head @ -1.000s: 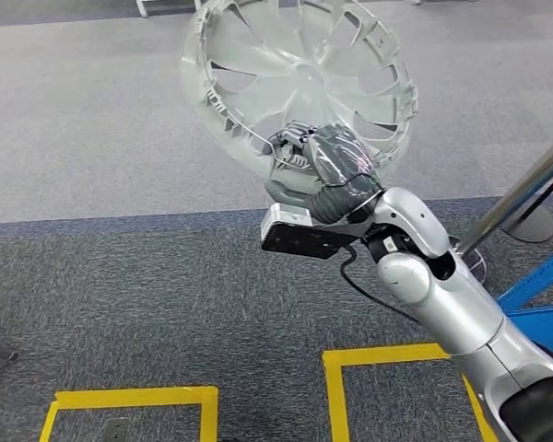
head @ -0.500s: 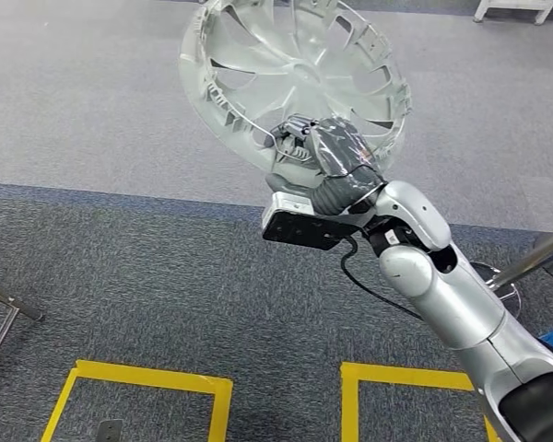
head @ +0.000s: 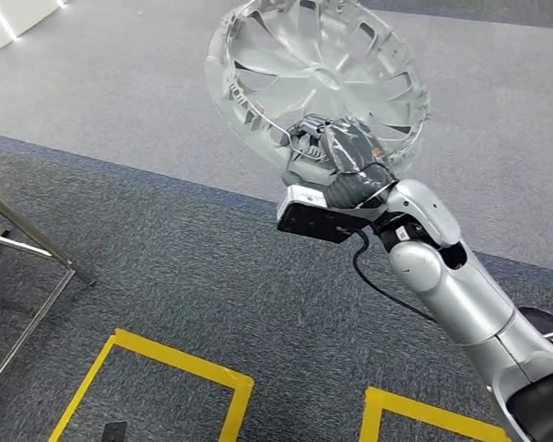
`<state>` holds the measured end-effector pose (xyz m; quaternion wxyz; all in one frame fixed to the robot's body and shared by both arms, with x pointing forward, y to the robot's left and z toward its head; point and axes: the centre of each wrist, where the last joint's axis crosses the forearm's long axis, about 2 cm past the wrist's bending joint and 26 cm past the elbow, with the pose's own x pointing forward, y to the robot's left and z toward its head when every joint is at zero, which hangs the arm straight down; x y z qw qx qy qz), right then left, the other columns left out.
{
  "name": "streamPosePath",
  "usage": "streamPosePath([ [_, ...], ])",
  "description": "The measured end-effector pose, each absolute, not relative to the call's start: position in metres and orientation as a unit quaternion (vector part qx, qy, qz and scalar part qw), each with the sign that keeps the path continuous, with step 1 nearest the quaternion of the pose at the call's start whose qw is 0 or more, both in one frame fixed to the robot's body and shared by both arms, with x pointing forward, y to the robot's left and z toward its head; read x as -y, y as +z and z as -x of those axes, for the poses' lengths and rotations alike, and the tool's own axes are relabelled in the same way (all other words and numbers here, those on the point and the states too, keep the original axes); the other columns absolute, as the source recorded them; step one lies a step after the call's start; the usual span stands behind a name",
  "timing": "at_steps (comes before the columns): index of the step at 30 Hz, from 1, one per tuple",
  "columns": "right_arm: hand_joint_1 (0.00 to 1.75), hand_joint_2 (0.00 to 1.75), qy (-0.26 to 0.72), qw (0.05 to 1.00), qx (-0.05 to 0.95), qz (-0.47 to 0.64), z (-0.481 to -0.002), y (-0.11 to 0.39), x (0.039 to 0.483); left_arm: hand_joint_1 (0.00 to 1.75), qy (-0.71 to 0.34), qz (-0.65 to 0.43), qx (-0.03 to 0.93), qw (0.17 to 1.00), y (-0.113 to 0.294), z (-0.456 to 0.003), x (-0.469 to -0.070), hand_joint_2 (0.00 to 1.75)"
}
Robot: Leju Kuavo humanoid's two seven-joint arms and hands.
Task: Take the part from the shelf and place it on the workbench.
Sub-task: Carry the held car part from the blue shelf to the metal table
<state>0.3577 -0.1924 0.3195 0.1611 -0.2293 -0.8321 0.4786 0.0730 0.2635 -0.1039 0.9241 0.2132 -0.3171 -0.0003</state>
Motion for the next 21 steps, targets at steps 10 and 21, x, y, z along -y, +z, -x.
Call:
streamPosePath([
  [10,1.75,1.75,0.477,0.16,0.832,0.233,-0.3582,0.3204,0.1962,0.0,-0.004,-0.215,0.321,0.922,-0.1037,-0.0747,-0.2659,1.75],
  [21,1.75,1.75,0.478,0.159,0.831,0.236,-0.3579,0.3209,0.2002,0.0,-0.011,-0.21,0.325,0.922,-0.1032,-0.0766,-0.2626,1.75],
])
